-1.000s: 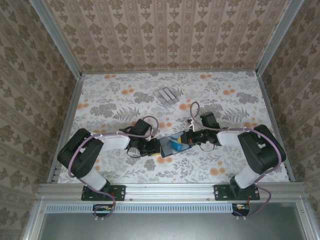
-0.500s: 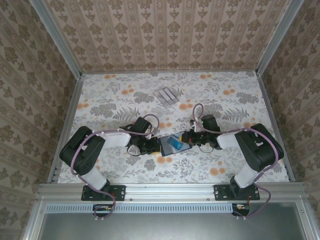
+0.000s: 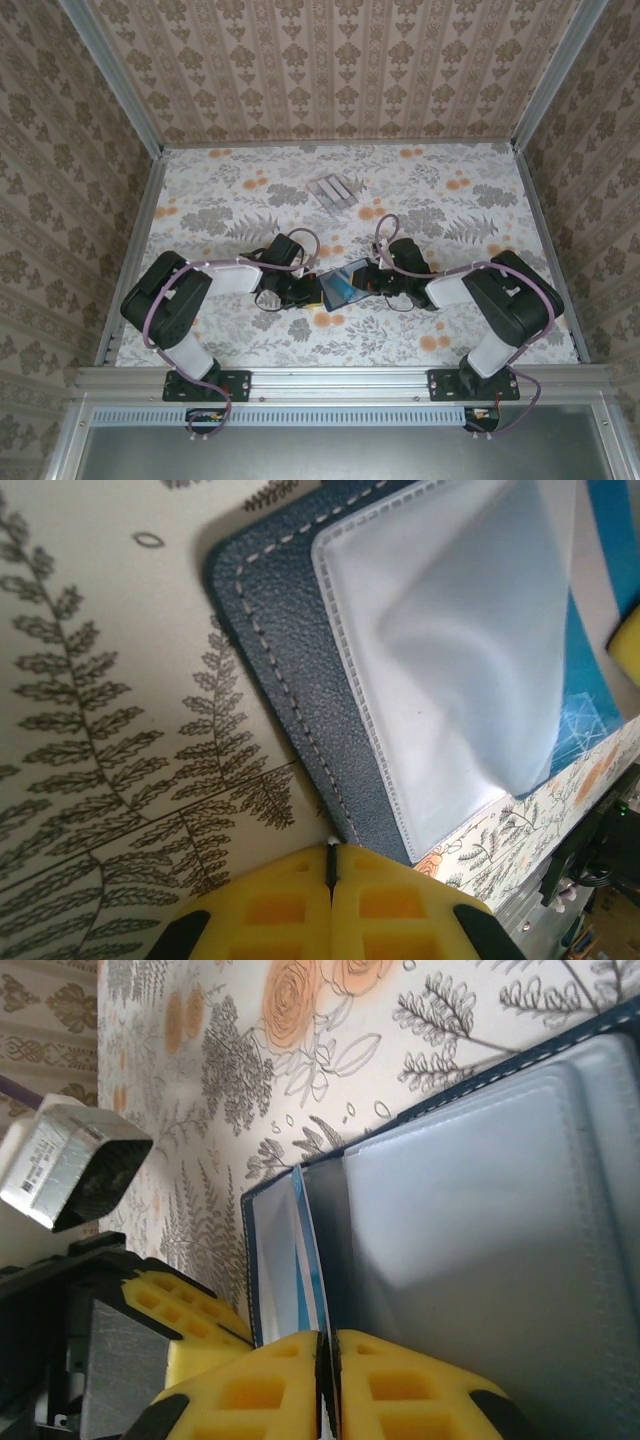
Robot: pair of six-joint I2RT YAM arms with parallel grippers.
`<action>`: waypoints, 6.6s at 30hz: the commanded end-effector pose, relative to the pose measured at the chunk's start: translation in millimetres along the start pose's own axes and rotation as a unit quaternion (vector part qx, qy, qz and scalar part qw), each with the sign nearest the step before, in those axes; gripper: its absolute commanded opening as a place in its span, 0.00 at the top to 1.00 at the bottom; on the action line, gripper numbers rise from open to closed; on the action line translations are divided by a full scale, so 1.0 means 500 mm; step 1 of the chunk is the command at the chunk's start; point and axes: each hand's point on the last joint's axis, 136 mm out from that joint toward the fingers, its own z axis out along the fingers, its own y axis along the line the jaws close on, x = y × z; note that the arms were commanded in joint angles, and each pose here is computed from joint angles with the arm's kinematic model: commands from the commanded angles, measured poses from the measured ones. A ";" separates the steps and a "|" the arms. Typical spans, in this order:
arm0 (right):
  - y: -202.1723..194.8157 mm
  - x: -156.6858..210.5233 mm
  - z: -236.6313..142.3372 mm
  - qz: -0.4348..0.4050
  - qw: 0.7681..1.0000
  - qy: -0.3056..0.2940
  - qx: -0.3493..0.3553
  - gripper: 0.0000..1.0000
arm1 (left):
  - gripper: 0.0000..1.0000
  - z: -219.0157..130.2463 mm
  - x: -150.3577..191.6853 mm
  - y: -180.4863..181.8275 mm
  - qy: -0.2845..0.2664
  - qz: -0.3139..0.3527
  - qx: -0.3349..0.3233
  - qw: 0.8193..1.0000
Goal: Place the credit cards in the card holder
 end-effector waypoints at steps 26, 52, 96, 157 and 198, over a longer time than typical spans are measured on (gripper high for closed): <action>-0.047 -0.032 -0.029 0.000 0.994 -0.096 0.057 1.00 | 0.99 0.030 0.004 0.004 0.008 0.008 -0.001 1.000; -0.037 0.021 -0.048 -0.090 0.989 -0.021 0.120 0.67 | 0.99 0.025 -0.007 0.000 0.003 0.010 0.004 1.000; 0.017 0.082 0.004 -0.176 0.964 0.168 0.109 0.57 | 0.98 0.009 -0.054 0.031 -0.017 -0.036 0.016 0.999; 0.096 0.071 0.068 -0.096 0.980 0.101 0.139 0.47 | 0.94 -0.012 -0.046 -0.005 -0.033 -0.019 0.068 0.997; -0.022 0.075 -0.044 -0.084 0.960 0.079 0.255 0.45 | 0.95 -0.009 -0.048 0.016 -0.039 -0.024 0.052 0.998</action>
